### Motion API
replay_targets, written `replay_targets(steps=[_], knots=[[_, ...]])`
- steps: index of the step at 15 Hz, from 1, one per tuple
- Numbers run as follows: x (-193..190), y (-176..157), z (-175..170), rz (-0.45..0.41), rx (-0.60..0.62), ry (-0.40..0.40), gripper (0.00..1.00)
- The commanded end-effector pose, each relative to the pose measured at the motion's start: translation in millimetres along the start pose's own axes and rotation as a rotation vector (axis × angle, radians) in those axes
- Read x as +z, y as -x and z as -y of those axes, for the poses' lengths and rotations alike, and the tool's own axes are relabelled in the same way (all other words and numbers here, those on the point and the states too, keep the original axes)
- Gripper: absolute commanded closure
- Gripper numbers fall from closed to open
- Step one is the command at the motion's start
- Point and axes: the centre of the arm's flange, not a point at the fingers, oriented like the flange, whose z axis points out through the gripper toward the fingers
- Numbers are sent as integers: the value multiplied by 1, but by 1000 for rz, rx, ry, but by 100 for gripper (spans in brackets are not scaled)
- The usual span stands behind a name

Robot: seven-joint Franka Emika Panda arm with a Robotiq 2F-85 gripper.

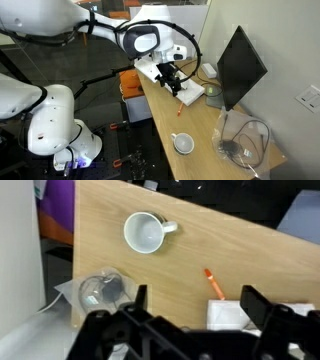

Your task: Put the marker in the mug

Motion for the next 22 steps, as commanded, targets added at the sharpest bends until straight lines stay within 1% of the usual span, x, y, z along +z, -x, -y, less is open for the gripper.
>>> replay_targets(steps=[1,4,7,10,12,14,16,17,19,22], knots=[[42,-37,14,54,-155,-118,0],[97,-71,34,121,-304,-184,0],[167,-107,54,230,-448,-227,0],[228,-131,69,324,-577,-270,0],[265,-143,76,401,-651,-268,0],[290,-155,80,453,-696,-227,0],[308,-170,82,459,-712,-202,0],[316,-178,83,446,-709,-203,0],[330,-192,88,422,-694,-220,1],[352,-208,100,397,-691,-243,7]])
